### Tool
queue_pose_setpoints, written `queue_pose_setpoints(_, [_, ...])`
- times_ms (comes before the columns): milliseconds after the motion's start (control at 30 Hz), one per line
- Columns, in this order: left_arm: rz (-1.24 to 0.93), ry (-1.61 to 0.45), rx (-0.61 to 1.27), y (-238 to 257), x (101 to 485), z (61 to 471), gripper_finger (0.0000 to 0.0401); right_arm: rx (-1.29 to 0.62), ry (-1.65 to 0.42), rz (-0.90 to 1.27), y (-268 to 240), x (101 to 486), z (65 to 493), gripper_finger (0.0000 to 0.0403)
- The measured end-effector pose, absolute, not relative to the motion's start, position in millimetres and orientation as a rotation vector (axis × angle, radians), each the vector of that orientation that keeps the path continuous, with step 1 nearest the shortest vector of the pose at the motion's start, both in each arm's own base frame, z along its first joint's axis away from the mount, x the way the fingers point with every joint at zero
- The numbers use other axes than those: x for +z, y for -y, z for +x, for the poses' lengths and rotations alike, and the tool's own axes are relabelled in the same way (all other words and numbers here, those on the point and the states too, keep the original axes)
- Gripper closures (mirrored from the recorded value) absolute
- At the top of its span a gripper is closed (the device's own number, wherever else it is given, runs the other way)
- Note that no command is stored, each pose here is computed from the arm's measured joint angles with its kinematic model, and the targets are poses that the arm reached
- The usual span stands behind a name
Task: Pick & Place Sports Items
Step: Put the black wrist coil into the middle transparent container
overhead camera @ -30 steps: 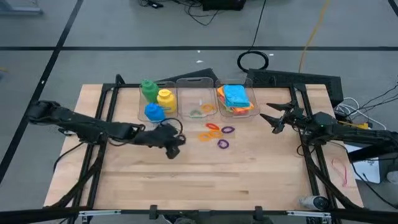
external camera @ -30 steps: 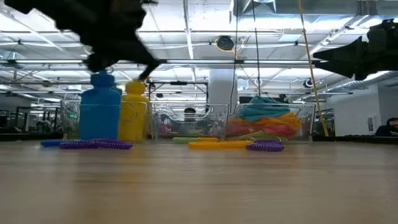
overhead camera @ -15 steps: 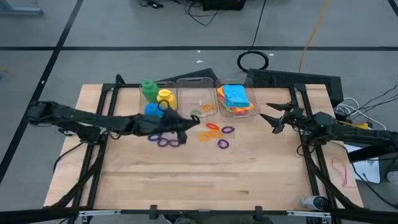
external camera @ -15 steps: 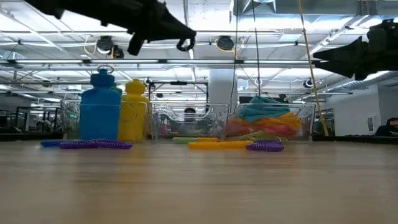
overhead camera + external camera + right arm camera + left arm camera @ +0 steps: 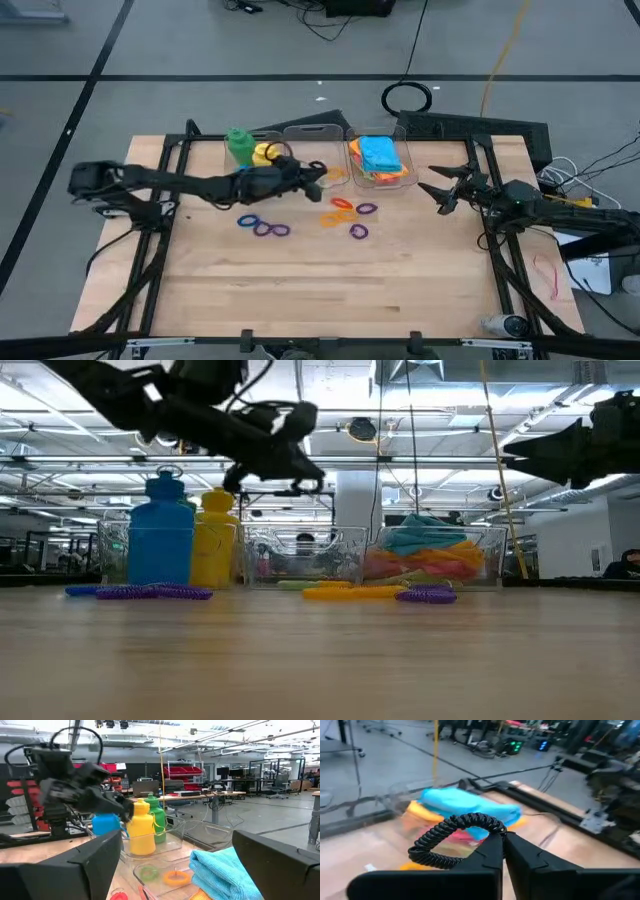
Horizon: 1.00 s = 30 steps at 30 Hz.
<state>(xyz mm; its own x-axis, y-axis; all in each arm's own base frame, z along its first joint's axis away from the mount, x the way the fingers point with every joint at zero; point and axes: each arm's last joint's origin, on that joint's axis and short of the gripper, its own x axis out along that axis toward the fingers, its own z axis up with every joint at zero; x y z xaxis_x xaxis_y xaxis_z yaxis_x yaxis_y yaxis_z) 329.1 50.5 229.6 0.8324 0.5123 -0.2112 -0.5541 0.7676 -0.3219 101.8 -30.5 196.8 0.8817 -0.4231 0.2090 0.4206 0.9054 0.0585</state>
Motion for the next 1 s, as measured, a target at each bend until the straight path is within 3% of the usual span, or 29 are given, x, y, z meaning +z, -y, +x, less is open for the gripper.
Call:
queue_pose_setpoints(300, [-0.421,-0.168,0.637,-64,206,335,0.0382,-0.440,0.220,0.012,30,197,102,0.0112])
queue_pose_setpoints(1000, [-0.460,-0.152,0.676,-65,205,334,0.0379,-0.440,0.221,0.011,30,197,102,0.0112])
